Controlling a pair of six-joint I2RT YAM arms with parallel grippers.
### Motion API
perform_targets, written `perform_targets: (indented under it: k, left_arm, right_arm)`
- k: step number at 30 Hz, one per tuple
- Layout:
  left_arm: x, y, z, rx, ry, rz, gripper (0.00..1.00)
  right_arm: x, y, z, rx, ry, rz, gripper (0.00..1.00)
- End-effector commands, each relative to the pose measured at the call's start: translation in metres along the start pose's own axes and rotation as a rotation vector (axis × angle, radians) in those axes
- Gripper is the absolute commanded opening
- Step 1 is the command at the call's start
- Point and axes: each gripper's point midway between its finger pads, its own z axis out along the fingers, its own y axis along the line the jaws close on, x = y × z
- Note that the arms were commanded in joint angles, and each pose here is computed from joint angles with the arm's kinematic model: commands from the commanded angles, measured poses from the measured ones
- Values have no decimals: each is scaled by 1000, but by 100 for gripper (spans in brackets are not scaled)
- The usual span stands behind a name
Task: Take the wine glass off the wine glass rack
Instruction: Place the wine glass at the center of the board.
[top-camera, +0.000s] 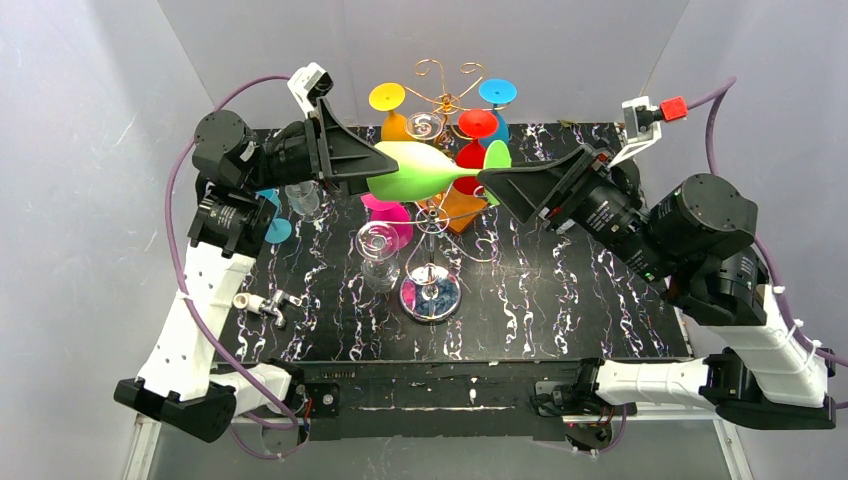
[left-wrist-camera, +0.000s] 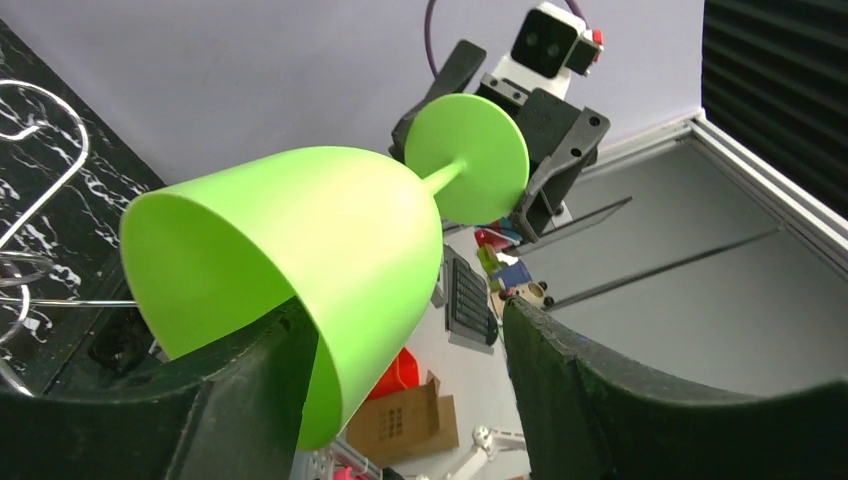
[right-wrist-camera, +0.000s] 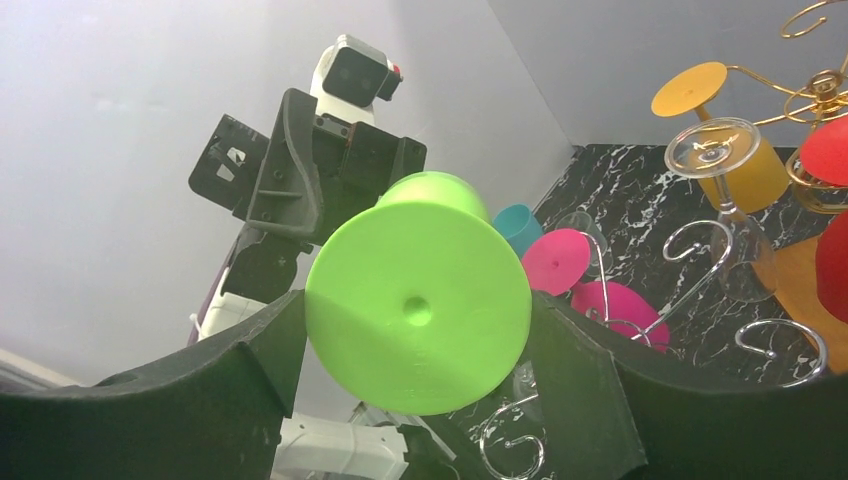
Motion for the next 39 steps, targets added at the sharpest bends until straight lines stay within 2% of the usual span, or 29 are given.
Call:
perform_targets:
  k: [1,12,17,18,21,23,24,33,35,39]
  left_arm:
    - [18,-33,2,87,72,85,61]
    - [32,-54,4,159,123,112,30]
    - [32,-57,5,172,128,116,3]
    - [33,-58,5,173,128,117,0]
    - [32,-58,5,175,116,123,0]
    - [30,-61,5,179,108,134,0]
    - [29,-63,5,180,98,136,0]
    - [1,-56,10,133,-23,165,0]
    - [-10,-38,12,36,-68,156,0]
    - [-31,-28,10,-84,-140,219,0]
  right_arm:
    - [-22,15,-10,-70,-68,37,63]
    - [-21,12,-24,-100,-78,52,64]
    - [-16,9,-23,-94,-73,50,66]
    - [-16,8,-23,-91,-72,49,66]
    - [-12,6,-20,-84,-69,44,76]
    - [-9,3,-18,-74,-66,38,94]
    - [-8,2,-17,-70,-66,35,98]
    - [-10,-10,-17,-14,-84,-10,98]
    - [-11,-12,-18,-7,-89,-22,98]
    - [-6,-15,-15,7,-70,-58,98]
